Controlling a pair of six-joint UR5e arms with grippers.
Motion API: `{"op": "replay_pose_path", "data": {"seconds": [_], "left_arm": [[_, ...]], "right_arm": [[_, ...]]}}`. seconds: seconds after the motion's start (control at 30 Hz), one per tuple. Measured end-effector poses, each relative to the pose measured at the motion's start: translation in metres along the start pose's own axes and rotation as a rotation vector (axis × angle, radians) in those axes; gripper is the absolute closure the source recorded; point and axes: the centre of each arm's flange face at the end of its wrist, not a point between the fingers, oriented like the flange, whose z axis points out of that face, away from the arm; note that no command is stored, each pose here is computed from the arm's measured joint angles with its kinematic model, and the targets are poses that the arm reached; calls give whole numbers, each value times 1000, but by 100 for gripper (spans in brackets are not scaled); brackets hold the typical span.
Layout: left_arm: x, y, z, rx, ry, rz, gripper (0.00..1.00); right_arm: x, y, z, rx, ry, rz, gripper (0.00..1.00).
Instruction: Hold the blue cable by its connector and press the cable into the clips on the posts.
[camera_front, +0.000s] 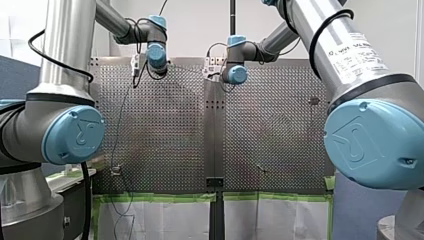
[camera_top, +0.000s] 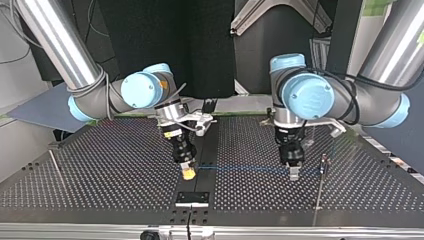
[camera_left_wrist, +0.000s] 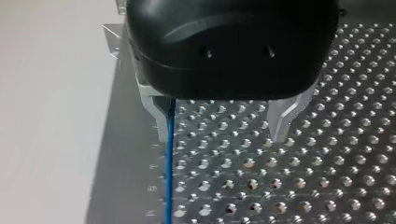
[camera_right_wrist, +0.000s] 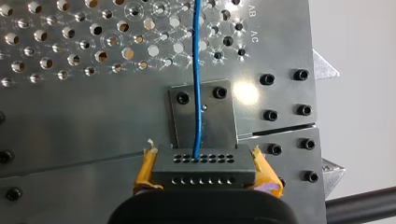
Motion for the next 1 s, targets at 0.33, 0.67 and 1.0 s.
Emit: {"op": "replay_pose_path", "data": {"seconds": [0.33, 0.67, 1.0], "left_arm": [[-16, 7, 15, -33, -31, -18, 0], [-19, 14, 20, -41, -37, -23, 0], [-19, 16, 21, -48, -43, -27, 0]], "right_arm": [[0, 0, 0, 0, 0, -1, 100], [-1, -1, 0, 2, -2, -1, 100], [-1, -2, 0, 4, -3, -1, 100]]}}
